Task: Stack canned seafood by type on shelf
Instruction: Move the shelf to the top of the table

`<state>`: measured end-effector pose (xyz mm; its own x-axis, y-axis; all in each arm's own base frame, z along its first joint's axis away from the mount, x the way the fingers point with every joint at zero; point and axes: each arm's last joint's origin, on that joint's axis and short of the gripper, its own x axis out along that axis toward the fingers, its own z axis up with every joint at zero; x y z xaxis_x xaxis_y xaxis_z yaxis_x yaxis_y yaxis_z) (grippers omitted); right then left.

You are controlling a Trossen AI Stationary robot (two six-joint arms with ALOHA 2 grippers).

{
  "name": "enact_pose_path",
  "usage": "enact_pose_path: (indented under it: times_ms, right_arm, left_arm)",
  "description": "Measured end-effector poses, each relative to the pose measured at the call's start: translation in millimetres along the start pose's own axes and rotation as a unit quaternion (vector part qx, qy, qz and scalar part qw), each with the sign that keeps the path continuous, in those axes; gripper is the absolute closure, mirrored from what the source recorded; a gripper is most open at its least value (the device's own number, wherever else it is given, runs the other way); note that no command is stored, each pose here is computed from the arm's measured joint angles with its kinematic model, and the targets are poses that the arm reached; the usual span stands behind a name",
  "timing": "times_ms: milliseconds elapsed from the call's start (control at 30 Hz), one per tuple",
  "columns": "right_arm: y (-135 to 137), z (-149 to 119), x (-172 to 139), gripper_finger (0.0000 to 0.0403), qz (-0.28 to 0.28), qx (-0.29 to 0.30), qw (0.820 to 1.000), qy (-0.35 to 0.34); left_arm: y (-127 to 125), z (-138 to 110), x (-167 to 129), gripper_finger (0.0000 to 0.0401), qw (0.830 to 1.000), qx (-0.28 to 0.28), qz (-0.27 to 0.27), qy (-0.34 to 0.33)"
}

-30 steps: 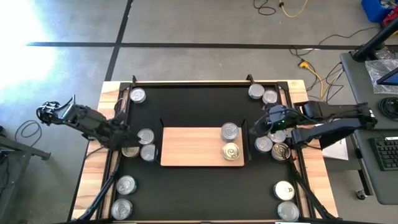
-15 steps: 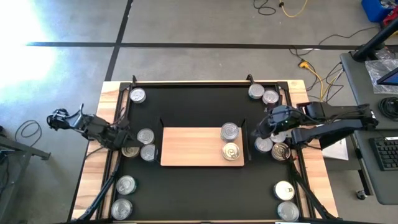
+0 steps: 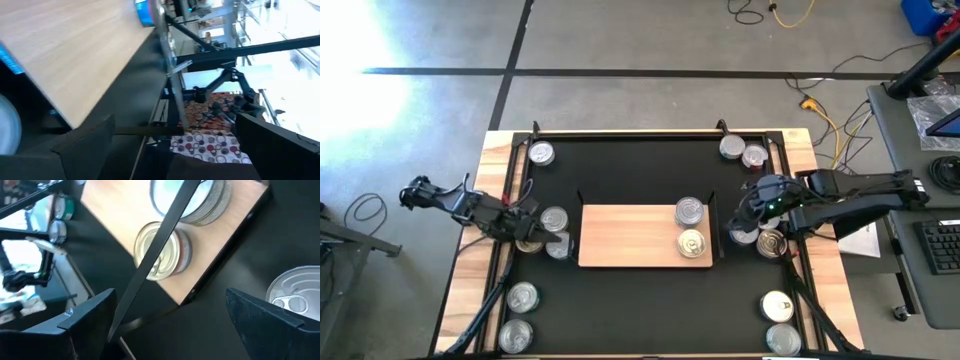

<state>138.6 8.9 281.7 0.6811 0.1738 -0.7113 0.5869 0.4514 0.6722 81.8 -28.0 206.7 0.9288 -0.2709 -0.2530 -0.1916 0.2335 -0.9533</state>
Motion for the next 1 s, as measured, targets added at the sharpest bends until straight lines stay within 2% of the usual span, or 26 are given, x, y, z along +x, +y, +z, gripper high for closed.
enact_pose_path:
  times_ms: [233,533,733,1000]
  right_arm:
    - [-10,-5,0,0.0038,0.017,0.001,1.000,-0.005]
    - [-29,-7,34,0.0038,0.064,0.027,0.997,-0.036]
    - [-21,-2,35,0.0038,0.113,0.018,0.991,-0.066]
    - [-21,5,37,0.0038,0.107,0.031,0.988,-0.104]
  left_arm:
    - [8,3,4,0.0003,0.997,0.002,0.016,-0.074]
    - [2,11,10,0.0003,0.992,-0.005,0.008,-0.127]
    - [0,17,23,0.0003,0.988,0.009,0.019,-0.152]
    - [0,30,31,0.0003,0.980,0.017,0.035,-0.195]
